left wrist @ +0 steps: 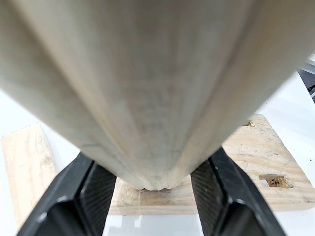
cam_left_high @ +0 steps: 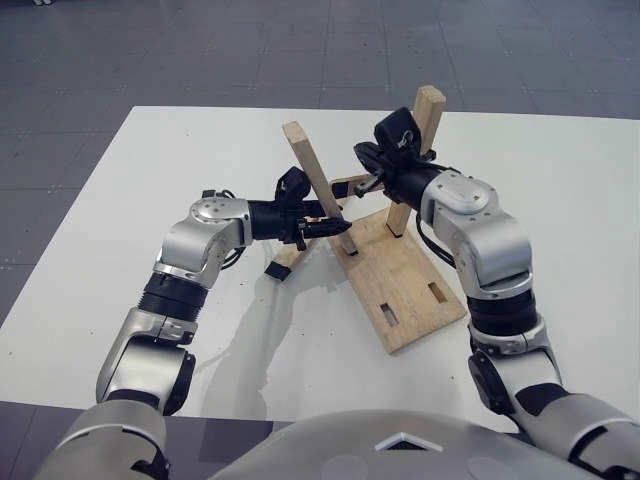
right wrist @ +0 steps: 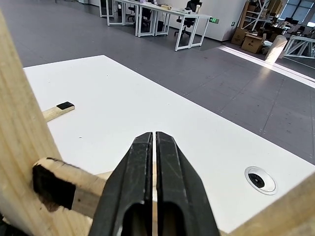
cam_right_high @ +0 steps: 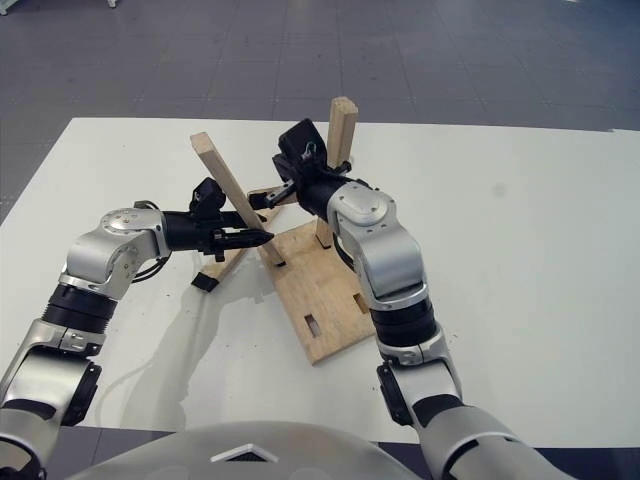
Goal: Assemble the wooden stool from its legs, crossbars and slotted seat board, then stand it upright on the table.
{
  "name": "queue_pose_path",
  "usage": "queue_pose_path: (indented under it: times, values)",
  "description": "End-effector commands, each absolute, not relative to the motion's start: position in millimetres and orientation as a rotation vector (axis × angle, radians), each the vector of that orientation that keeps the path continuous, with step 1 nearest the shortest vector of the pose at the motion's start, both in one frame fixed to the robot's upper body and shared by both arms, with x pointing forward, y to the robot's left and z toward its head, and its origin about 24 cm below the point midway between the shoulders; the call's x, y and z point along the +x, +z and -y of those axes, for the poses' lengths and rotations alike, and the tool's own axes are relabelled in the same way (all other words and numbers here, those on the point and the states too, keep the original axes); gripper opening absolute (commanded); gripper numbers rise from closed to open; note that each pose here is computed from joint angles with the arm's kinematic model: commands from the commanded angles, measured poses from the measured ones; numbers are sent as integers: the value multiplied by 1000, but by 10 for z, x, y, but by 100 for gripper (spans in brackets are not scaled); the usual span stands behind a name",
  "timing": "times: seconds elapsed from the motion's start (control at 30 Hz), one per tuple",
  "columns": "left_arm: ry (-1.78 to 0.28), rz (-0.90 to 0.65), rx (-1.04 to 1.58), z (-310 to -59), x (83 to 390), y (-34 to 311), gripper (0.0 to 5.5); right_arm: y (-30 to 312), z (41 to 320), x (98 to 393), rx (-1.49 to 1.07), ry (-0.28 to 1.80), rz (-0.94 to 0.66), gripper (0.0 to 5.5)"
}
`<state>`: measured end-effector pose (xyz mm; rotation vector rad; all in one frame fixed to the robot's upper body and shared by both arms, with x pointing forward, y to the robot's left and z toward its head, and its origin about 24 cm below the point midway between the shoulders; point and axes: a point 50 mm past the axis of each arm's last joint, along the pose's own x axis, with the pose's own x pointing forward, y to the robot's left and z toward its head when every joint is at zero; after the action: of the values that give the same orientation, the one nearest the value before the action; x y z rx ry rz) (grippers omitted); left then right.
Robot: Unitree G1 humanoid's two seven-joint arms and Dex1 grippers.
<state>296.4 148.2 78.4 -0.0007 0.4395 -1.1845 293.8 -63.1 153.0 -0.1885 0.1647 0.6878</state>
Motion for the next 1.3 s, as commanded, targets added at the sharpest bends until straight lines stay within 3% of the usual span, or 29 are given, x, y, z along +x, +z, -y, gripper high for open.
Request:
queue_pose_path:
  times: [0.03, 0.17, 0.23, 0.5, 0.7, 0.83, 0.9, 1.1, 1.3]
  values:
    - [-1113, -744, 16, -1640, 2661, 213, 205, 1343, 732, 2762, -235, 730, -285, 10]
    - [-1109, -743, 22, -1627, 2664, 204, 205, 688, 906, 2502, -426, 796, -543, 10]
    - [-1108, -740, 31, -1620, 2668, 203, 205, 583, 914, 2446, -442, 809, -575, 10]
    - [-1104, -752, 98, -1632, 2669, 161, 205, 873, 950, 2585, -353, 830, -490, 10]
    - [-1097, -761, 196, -1678, 2639, 81, 205, 1336, 1680, 2688, -273, 790, -502, 10]
    - [-1123, -737, 225, -1757, 2658, 77, 205, 1409, 2049, 2890, -261, 554, -461, 10]
    - [-1153, -727, 257, -1800, 2712, 77, 205, 1388, 2048, 3023, -239, 419, -405, 10]
    - [-1333, -597, 312, -1743, 2932, 324, 205, 1216, 1746, 3049, -144, 329, -370, 10]
    - [-1341, -565, 311, -1720, 2970, 331, 205, 1178, 1987, 3053, -170, 58, -384, 10]
